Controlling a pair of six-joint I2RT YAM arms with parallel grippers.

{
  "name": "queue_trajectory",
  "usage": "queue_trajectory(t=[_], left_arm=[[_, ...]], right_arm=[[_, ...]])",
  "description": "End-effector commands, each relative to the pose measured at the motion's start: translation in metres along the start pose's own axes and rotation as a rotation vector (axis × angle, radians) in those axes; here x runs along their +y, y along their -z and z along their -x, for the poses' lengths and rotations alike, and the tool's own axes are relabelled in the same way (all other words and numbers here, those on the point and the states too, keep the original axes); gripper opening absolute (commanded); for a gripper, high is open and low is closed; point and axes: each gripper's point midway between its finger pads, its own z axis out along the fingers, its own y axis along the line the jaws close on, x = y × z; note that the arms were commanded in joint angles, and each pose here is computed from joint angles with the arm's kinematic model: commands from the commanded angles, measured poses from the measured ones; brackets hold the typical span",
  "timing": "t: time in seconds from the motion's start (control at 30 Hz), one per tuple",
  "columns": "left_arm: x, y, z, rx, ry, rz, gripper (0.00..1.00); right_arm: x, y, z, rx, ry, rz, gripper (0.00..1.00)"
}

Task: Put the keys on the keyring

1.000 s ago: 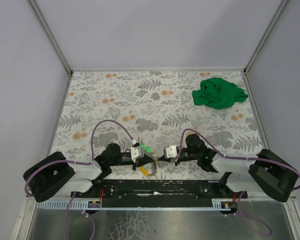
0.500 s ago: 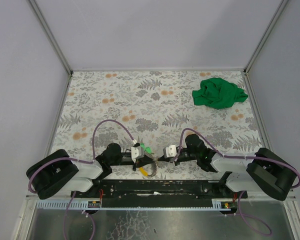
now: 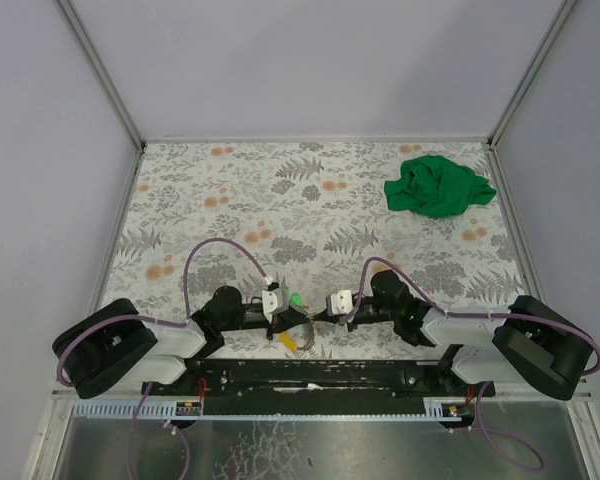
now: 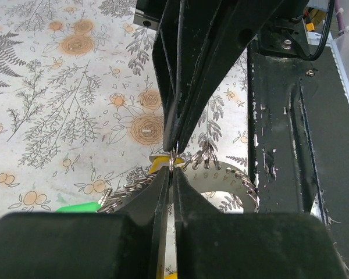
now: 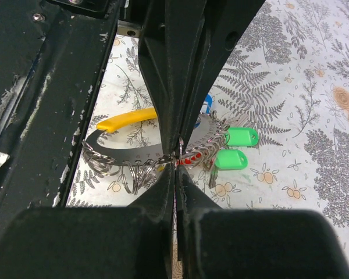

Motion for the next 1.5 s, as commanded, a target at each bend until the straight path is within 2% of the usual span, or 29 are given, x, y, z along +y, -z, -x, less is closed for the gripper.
queue_trajectory(t=[0.0,0.3,0.47,0.87,1.27,1.47], left_arm=[[0.013,-0.009,0.041,-0.129,-0.066,0.048,0.0],[0.021,-0.009,0.04,-0.123,-0.044,0.102,0.0],[0.034,-0.005,0.043,-0.136,0.013,0.191,0.0],[0.044,0.004,0.069,-0.287,0.135,0.295,0.0],[0.059,0.022,0.088,-0.447,0.238,0.435,0.0],[0.059,0.02,0.091,-0.462,0.246,0.439,0.0]], right_arm=[[-0.013,-0.009,0.046,-0.137,0.096,-0.033,0.0],[-0.01,-0.01,0.047,-0.138,0.102,-0.03,0.0],[-0.007,-0.007,0.037,-0.101,0.145,-0.023,0.0],[-0.006,-0.008,0.029,-0.064,0.178,-0.026,0.0],[-0.018,-0.002,0.03,-0.062,0.204,-0.126,0.0],[-0.018,-0.003,0.032,-0.069,0.199,-0.119,0.0]])
